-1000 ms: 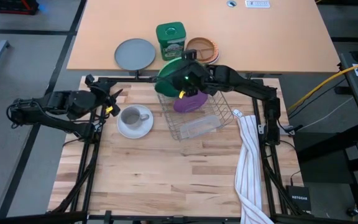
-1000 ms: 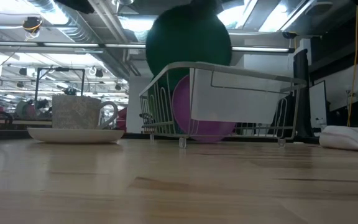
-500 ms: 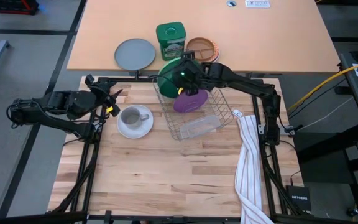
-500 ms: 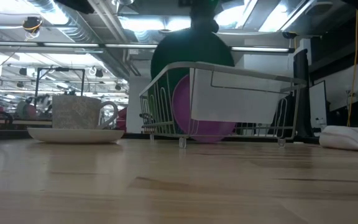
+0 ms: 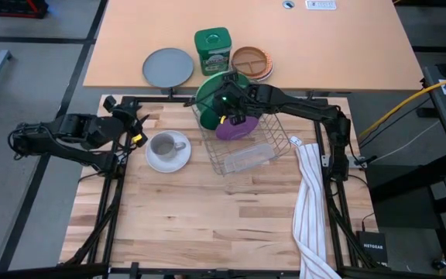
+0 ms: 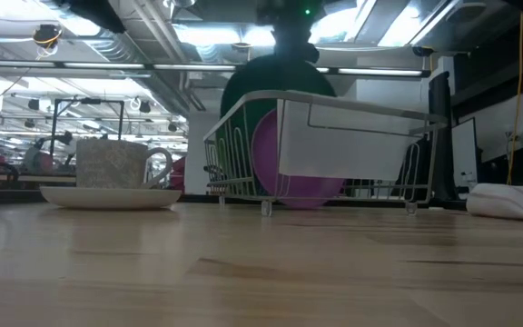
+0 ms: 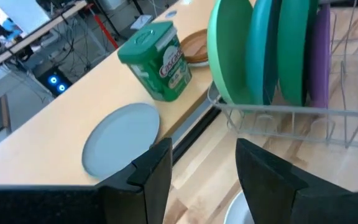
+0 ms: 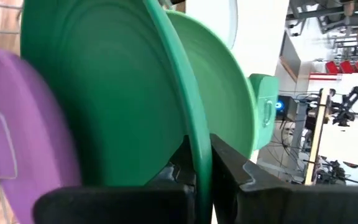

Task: Sort dishes
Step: Put the dark green plate into the dish rack

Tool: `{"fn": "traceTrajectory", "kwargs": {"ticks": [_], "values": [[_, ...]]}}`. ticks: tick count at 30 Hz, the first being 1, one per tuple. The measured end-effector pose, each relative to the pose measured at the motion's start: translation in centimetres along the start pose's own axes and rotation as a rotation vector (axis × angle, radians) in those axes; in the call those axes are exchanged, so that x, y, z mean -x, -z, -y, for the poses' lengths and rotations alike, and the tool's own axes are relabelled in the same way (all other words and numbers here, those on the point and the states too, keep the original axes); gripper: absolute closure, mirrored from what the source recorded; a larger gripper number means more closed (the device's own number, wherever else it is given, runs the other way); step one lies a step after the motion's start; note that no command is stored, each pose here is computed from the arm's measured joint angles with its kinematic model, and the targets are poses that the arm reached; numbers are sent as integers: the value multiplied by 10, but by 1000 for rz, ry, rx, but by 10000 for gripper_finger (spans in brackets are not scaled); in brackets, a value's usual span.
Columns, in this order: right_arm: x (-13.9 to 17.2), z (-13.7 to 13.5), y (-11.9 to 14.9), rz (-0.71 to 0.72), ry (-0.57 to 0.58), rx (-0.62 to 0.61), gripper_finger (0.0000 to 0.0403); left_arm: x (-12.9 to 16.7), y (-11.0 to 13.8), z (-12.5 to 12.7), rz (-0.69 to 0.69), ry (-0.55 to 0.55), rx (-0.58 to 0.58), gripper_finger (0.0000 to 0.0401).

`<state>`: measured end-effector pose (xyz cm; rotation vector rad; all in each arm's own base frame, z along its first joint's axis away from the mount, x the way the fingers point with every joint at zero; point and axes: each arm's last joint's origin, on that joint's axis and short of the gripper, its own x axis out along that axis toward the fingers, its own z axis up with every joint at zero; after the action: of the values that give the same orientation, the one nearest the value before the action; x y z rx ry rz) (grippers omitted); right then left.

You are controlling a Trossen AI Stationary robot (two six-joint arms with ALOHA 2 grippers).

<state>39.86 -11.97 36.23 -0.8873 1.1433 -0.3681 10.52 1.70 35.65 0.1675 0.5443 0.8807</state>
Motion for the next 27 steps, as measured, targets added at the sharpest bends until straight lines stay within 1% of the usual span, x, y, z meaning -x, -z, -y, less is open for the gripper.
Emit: {"fn": "traceTrajectory", "kwargs": {"ticks": [4,9,15,27], "values": [[-3,-2,0,-1,-17,2,382,0,5,-1,-34,-7,0,235],[-6,-4,-1,36,-60,-51,382,0,10,-2,-69,-16,9,235],[-9,-7,-3,32,-71,-43,381,0,11,-3,-77,-18,2,235],[-9,-7,-4,54,-91,-46,348,0,11,-3,-77,-18,4,235]]}}
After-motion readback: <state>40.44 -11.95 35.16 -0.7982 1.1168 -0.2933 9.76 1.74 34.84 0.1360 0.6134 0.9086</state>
